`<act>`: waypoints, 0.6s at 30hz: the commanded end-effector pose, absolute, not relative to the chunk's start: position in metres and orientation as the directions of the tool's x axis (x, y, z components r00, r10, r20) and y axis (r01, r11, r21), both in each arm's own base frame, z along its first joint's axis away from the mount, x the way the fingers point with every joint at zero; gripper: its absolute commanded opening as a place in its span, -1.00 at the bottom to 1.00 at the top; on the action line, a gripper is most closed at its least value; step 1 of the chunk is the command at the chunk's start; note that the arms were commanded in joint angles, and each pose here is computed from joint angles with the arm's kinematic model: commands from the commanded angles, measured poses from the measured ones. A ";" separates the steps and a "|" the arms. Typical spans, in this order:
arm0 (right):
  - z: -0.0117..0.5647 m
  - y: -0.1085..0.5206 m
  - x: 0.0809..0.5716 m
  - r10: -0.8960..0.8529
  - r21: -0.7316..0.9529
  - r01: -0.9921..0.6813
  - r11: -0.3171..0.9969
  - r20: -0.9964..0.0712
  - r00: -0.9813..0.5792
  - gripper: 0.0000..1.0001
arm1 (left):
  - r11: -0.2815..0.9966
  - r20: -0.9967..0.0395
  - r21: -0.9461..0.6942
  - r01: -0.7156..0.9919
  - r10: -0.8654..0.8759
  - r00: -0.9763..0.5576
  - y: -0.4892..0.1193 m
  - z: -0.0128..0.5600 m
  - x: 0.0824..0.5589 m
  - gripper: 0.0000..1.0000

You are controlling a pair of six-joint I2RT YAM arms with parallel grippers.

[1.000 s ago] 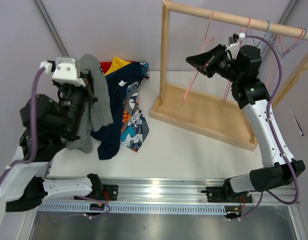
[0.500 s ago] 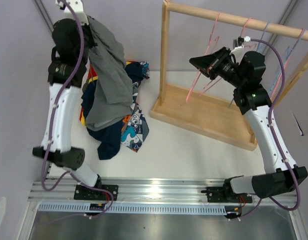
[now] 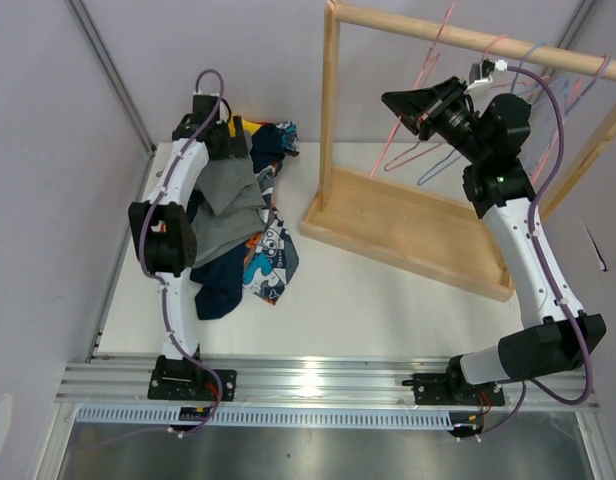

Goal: Remove the shorts from the hanger

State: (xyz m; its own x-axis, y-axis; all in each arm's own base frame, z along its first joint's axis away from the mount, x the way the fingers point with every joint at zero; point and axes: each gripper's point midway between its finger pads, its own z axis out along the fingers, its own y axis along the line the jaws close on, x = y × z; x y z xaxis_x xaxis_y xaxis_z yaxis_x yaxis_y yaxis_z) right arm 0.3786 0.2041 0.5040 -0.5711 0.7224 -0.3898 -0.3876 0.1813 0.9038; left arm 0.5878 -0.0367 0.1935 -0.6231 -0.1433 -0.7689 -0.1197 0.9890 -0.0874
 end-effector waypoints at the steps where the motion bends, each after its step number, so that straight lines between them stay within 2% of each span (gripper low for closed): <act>1: 0.547 0.198 0.376 0.751 0.862 -0.486 0.141 -0.413 -0.515 -1.00 | 0.980 -0.739 -0.155 -0.125 -0.199 -0.644 -0.045 0.192 0.564 0.99; 5: 0.532 0.191 0.397 0.772 0.894 -0.426 0.139 -0.367 -0.518 -1.00 | 0.976 -0.755 -0.165 -0.141 -0.217 -0.619 -0.043 0.213 0.550 0.99; 8: 0.509 0.191 0.410 0.775 0.919 -0.373 0.131 -0.329 -0.539 -1.00 | 0.974 -0.787 -0.183 -0.131 -0.225 -0.575 -0.043 0.249 0.541 0.99; 12: 0.487 0.193 0.408 0.772 0.937 -0.330 0.117 -0.295 -0.563 -1.00 | 0.971 -0.832 -0.217 -0.105 -0.240 -0.501 -0.044 0.301 0.520 0.99; 18: 0.489 0.191 0.378 0.759 0.926 -0.351 0.138 -0.326 -0.564 -1.00 | 0.968 -0.908 -0.244 -0.057 -0.249 -0.337 -0.047 0.388 0.466 0.99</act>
State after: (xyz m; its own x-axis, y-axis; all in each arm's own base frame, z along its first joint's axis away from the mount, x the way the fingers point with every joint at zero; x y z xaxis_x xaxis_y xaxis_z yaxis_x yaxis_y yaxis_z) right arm 0.4080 0.1933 0.4655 -0.5720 0.7633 -0.3002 -0.2944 0.1505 0.9437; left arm 0.4932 -0.0404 0.3403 -0.4312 -0.2240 -0.8740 -0.0956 0.9746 -0.2026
